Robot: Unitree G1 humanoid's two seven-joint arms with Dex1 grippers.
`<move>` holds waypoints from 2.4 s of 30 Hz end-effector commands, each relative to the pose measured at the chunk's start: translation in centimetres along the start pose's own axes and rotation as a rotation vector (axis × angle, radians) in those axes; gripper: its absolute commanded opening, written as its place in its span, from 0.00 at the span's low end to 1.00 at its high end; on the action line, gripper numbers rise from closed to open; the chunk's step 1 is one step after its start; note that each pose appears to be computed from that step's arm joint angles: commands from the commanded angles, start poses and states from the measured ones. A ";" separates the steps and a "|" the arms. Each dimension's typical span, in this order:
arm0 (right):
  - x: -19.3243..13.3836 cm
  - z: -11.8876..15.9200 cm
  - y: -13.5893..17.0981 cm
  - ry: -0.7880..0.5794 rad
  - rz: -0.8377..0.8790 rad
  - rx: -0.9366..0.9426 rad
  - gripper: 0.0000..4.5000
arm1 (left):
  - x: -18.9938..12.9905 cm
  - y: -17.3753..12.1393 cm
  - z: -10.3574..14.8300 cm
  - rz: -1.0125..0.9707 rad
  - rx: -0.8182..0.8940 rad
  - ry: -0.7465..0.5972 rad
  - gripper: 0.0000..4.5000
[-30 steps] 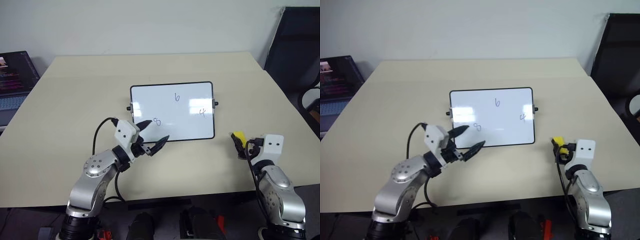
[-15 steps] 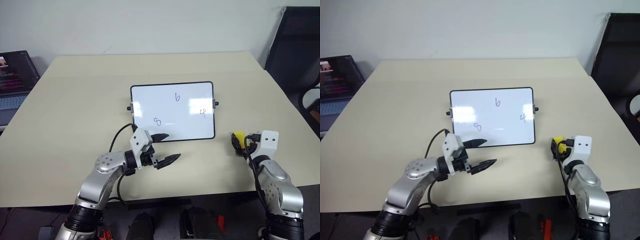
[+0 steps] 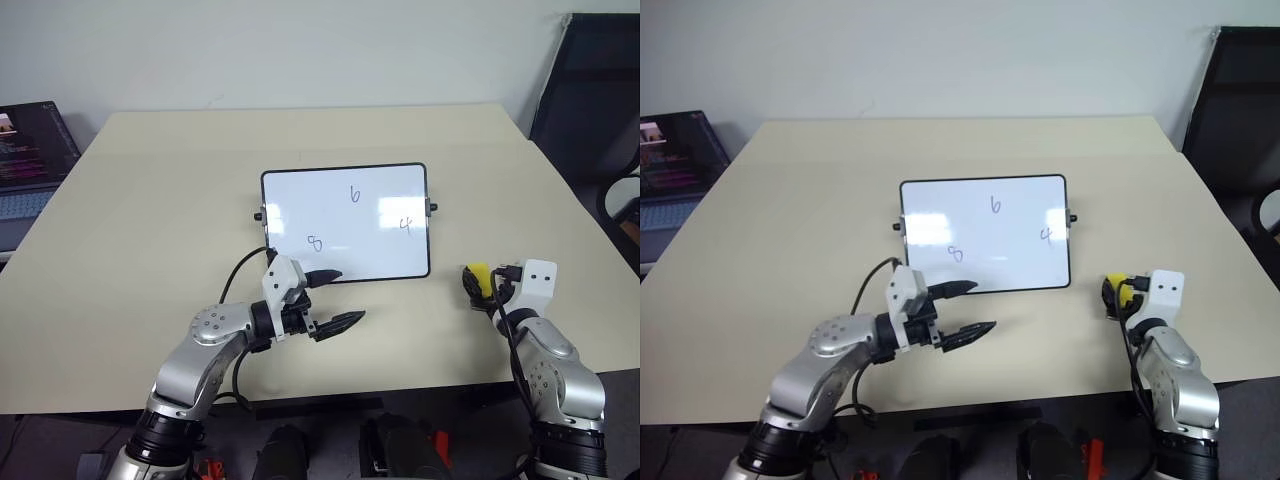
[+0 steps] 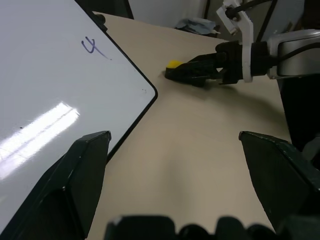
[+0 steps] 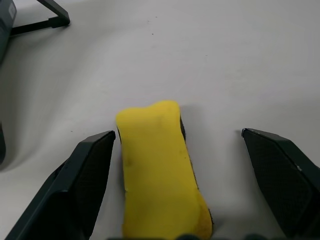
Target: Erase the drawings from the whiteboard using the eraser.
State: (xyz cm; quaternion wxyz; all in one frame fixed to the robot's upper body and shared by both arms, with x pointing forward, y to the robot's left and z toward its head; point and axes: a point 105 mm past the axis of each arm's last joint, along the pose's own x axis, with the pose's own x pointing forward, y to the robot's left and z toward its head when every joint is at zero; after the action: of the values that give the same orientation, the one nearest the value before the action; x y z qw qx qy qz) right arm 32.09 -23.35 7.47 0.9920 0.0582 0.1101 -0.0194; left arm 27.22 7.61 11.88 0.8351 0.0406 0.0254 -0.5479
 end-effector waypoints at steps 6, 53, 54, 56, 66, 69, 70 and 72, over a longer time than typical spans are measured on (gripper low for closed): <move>0.3 1.1 0.5 -0.038 0.021 0.001 0.99 | -0.3 -0.8 1.8 -0.089 0.062 -0.004 1.00; -0.1 5.7 5.6 -0.285 0.152 -0.198 0.28 | 2.6 2.9 -0.2 0.254 0.160 0.046 1.00; -0.1 5.9 5.9 -0.294 0.161 -0.206 0.28 | 2.8 2.7 -0.2 0.242 0.167 0.048 1.00; 0.2 6.4 6.6 -0.299 0.178 -0.225 0.28 | 3.1 2.6 -0.3 0.232 0.182 0.048 1.00; 1.9 10.0 11.5 -0.419 0.287 -0.213 0.28 | 3.2 4.9 1.0 0.318 0.281 0.000 1.00; 2.3 10.1 12.7 -0.427 0.315 -0.201 0.28 | 3.5 4.8 1.4 0.311 0.303 -0.023 1.00; 2.4 10.1 13.0 -0.430 0.323 -0.199 0.28 | 3.6 4.7 1.4 0.309 0.307 -0.029 1.00; 2.6 10.0 13.4 -0.432 0.335 -0.200 0.28 | 3.9 4.4 1.4 0.292 0.320 -0.032 1.00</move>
State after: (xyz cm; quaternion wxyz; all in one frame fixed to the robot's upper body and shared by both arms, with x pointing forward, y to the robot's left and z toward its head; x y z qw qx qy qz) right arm 37.52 -11.73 16.42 0.9870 -0.0255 -0.0786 0.1377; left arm 32.82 6.14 11.71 0.8943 0.1581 -0.0482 -0.4158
